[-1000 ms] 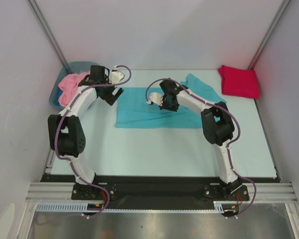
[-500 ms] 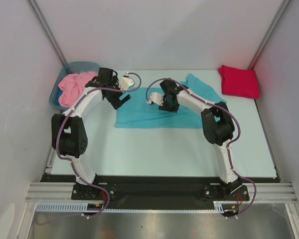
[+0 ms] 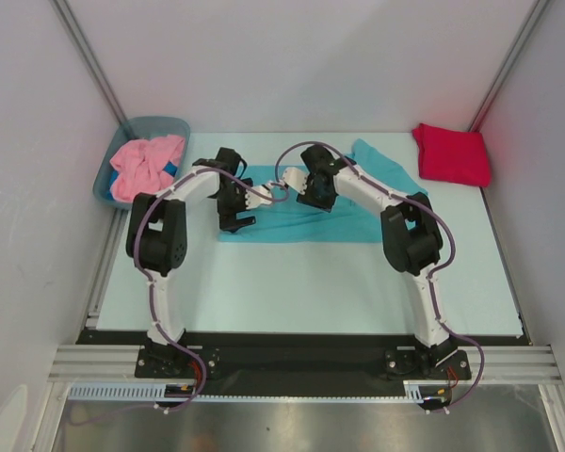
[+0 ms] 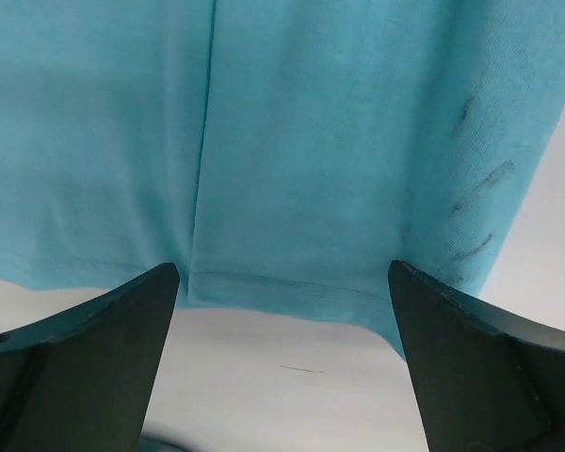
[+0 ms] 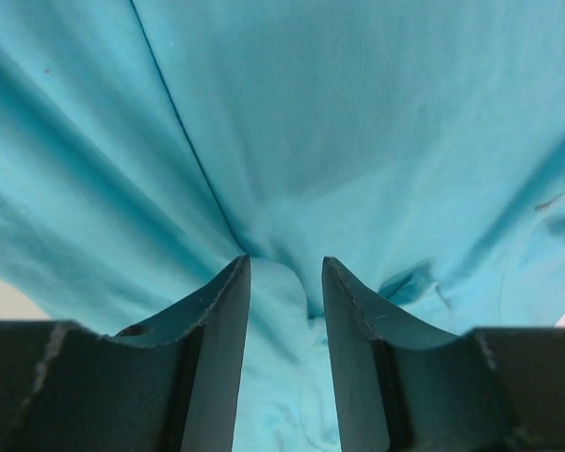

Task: Fold and stack the t-shirts
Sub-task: Fold the tshirt

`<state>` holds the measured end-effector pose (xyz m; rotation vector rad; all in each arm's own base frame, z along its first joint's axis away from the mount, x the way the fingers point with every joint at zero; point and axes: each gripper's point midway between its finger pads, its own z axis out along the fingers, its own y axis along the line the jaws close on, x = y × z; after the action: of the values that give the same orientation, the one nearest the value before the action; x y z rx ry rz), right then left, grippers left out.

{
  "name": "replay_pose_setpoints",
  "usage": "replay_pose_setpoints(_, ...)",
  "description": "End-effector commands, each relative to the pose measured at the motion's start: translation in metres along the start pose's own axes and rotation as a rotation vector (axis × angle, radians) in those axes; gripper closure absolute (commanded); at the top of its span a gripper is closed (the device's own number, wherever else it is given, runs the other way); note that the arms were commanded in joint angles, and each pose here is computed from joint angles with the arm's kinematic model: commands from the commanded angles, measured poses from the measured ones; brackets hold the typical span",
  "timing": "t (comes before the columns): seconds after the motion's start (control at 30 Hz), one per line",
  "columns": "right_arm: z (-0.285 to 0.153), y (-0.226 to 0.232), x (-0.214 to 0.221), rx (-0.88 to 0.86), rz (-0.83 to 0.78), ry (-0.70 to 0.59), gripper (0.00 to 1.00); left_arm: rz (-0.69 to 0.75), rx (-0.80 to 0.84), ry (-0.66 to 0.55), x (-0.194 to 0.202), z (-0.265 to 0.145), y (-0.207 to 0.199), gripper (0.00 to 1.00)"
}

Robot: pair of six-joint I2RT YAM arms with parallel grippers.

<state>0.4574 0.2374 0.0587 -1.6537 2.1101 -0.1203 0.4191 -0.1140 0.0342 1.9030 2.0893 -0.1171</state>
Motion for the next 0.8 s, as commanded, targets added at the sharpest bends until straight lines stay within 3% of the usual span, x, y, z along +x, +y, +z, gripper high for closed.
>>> replay_pose_setpoints(0.0, -0.012, -0.011, -0.011, 0.017, 0.076, -0.056, 0.59, 0.106, -0.007, -0.043, -0.016, -0.01, 0.012, 0.0)
replay_pose_setpoints(0.07, -0.007, -0.01, -0.012, 0.0, 0.113, -0.072, 0.59, 0.099, -0.026, -0.035, -0.015, -0.01, 0.017, 0.0)
replay_pose_setpoints(0.13, -0.008, -0.014, -0.015, 0.003, 0.136, -0.087, 0.59, -0.002, -0.094, -0.056, -0.017, -0.018, 0.035, 0.0)
replay_pose_setpoints(0.17, -0.008, -0.014, -0.016, 0.002, 0.147, -0.09, 0.59, -0.118, -0.126, -0.078, -0.018, -0.022, 0.041, 0.0)
replay_pose_setpoints(0.23, -0.007, -0.014, -0.022, 0.0, 0.151, -0.104, 0.59, -0.284, -0.196, -0.119, -0.012, -0.043, 0.053, 0.0)
replay_pose_setpoints(0.4, -0.003, -0.009, -0.032, -0.05, 0.186, -0.132, 0.58, -0.479, -0.464, -0.187, 0.026, -0.105, 0.071, 0.0)
replay_pose_setpoints(0.53, 0.008, 0.006, -0.046, -0.174, 0.222, -0.161, 0.58, -0.536, -0.609, -0.159, 0.049, -0.134, 0.071, 0.0)
replay_pose_setpoints(0.77, 0.018, 0.022, -0.068, -0.297, 0.233, -0.197, 0.6, -0.557, -0.641, -0.158, 0.053, -0.147, 0.055, 0.0)
